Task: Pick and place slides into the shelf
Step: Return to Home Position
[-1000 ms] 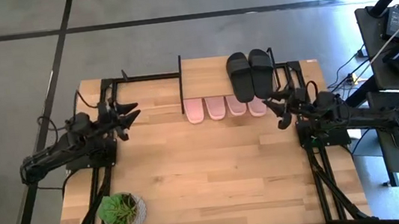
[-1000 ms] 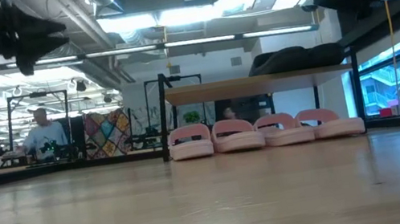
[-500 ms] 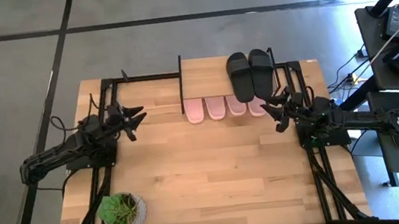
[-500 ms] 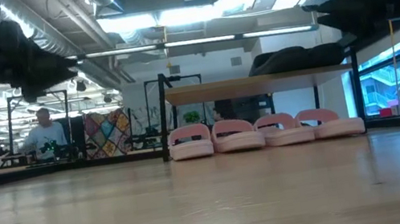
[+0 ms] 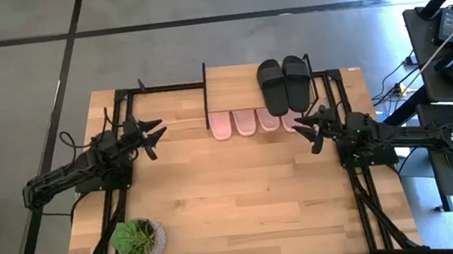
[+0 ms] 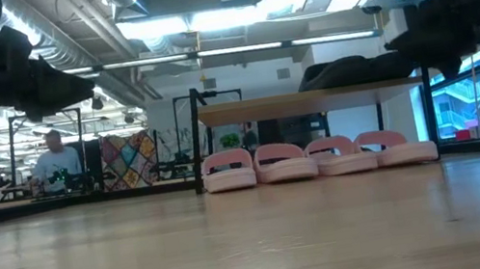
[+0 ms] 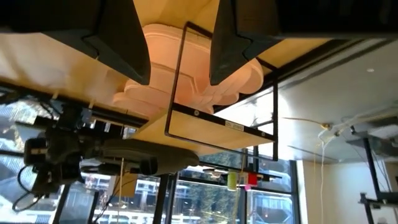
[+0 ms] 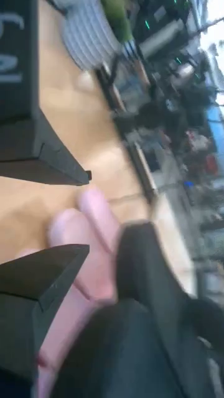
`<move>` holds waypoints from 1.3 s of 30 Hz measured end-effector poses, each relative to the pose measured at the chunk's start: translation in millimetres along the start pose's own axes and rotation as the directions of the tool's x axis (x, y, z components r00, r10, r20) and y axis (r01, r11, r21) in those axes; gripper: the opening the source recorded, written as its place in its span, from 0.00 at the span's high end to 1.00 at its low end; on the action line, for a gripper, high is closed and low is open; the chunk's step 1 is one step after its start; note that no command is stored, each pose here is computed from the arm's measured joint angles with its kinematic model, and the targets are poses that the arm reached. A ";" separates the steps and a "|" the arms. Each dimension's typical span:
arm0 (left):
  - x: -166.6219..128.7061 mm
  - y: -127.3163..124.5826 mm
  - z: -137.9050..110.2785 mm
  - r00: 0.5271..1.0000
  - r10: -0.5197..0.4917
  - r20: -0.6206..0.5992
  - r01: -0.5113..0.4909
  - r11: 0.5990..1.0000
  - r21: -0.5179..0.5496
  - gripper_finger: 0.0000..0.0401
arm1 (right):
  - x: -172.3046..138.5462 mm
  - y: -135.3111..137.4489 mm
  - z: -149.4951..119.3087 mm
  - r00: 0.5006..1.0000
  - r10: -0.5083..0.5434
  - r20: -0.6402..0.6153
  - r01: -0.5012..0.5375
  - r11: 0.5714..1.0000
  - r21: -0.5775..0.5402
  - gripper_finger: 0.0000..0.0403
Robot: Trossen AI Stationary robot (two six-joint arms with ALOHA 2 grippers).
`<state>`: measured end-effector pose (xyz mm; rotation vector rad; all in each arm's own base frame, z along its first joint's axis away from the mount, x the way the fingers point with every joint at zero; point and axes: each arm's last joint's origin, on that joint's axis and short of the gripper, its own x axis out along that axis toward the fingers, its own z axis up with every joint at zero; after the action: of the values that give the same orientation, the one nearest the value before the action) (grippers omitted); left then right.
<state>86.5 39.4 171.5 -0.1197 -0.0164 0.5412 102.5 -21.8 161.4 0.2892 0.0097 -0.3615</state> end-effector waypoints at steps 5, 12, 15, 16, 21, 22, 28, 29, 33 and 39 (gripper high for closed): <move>0.0 0.0 0.0 1.000 0.000 0.000 0.000 1.000 -0.027 0.61 | -0.7 4.6 -5.9 0.976 0.189 -0.106 -0.190 0.982 0.003 0.59; 0.0 0.0 0.0 1.000 0.000 0.000 0.000 1.000 -0.027 0.61 | -0.8 6.1 -5.8 0.965 0.235 -0.117 -0.237 0.972 -0.001 0.59; 0.0 0.0 0.0 1.000 0.000 0.000 0.000 1.000 -0.027 0.61 | -0.8 6.2 -5.7 0.965 0.236 -0.116 -0.237 0.971 0.002 0.59; 0.0 0.0 0.0 1.000 0.000 0.000 0.000 1.000 -0.027 0.61 | -0.8 6.2 -5.7 0.965 0.236 -0.116 -0.237 0.971 0.002 0.59; 0.0 0.0 0.0 1.000 0.000 0.000 0.000 1.000 -0.026 0.61 | -0.8 6.2 -5.7 0.965 0.236 -0.116 -0.238 0.971 0.002 0.59; 0.0 0.0 0.0 1.000 0.000 0.000 0.000 1.000 -0.026 0.61 | -0.8 6.2 -5.7 0.965 0.236 -0.116 -0.238 0.971 0.000 0.59; 0.0 0.0 0.0 1.000 0.000 0.000 0.000 1.000 -0.026 0.61 | -0.8 6.2 -5.7 0.964 0.238 -0.116 -0.240 0.971 0.000 0.59; 0.0 0.0 0.0 1.000 0.000 0.000 0.000 1.000 -0.026 0.61 | -0.8 6.2 -5.7 0.964 0.238 -0.116 -0.239 0.971 0.001 0.59; 0.0 0.0 0.0 1.000 0.000 0.000 0.000 1.000 -0.026 0.61 | -0.8 6.2 -5.6 0.964 0.238 -0.116 -0.240 0.971 0.000 0.59; 0.0 0.0 0.0 1.000 0.000 0.000 0.000 1.000 -0.026 0.61 | -0.8 6.2 -5.7 0.964 0.238 -0.116 -0.239 0.971 0.001 0.59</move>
<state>86.5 39.4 171.6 -0.1452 -0.0239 0.5411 104.2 -14.4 157.7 0.2945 0.0903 -0.1045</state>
